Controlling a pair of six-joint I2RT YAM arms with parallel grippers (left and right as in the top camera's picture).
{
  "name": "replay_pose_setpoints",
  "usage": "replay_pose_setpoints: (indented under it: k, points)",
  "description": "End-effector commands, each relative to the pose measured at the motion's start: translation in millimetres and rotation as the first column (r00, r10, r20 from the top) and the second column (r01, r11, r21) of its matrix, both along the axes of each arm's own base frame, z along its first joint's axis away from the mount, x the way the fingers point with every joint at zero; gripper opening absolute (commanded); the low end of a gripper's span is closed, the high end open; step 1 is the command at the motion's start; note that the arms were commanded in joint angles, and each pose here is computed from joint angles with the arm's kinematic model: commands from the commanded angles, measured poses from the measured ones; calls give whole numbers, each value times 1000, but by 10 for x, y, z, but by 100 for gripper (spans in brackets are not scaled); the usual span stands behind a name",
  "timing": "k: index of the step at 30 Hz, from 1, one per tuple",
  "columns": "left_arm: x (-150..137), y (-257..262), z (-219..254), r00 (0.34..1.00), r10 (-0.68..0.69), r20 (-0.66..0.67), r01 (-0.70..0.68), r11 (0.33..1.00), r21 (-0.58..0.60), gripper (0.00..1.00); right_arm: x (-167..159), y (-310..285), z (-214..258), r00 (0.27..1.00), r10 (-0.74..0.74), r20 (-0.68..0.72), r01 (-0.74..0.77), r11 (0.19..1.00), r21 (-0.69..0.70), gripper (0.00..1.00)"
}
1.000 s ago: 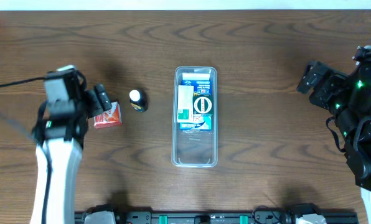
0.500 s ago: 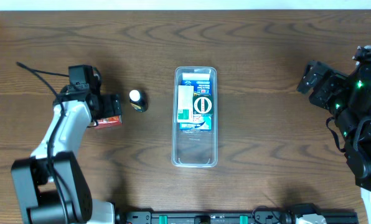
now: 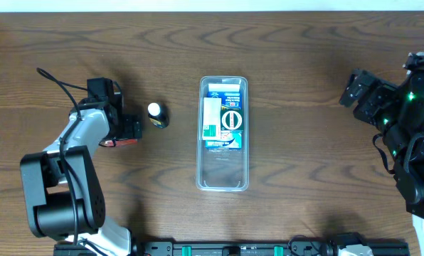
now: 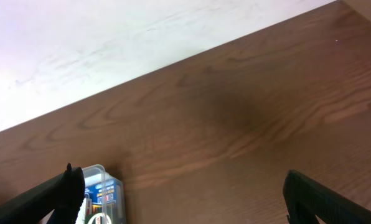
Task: Pack container
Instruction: 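Move the left gripper down onto the red Panadol box and grasp it, then carry the red box over the container and lower it inside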
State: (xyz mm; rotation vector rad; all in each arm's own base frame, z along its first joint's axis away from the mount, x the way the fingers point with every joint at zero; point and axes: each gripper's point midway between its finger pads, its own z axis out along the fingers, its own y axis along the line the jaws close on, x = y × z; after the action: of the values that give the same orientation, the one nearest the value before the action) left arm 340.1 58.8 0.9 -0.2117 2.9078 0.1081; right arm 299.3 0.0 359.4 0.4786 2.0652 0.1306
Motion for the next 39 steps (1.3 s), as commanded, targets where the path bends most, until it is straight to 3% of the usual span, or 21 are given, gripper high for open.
replay_pose_setpoints:
  k: [1,7,12,19,30,34,39]
  points:
    - [12,14,3,1000,-10,-4,10,1000,0,81,-1,-36,9,1000,-10,1,10,1000,-10,99]
    - [51,20,284,998,-10,54,9,1000,9,81,-1,-36,8,1000,-10,1,10,1000,-10,99]
    - [95,21,934,984,-13,176,8,1000,28,80,-1,-36,9,1000,-10,1,10,1000,-10,99]
    - [-56,-281,1817,930,-54,364,50,999,18,80,-1,-36,8,1000,-10,1,10,1000,-10,99]
    - [-466,-1666,2409,824,-185,535,301,944,-138,77,-1,-36,9,1000,-10,1,10,1000,-10,99]
    - [-665,-2242,2358,815,-256,520,408,891,-201,77,-1,-36,9,1000,-10,1,10,1000,-10,99]
    - [-796,-2738,2114,845,-286,452,433,862,-265,77,-1,-36,9,1000,-10,1,10,1000,-10,99]
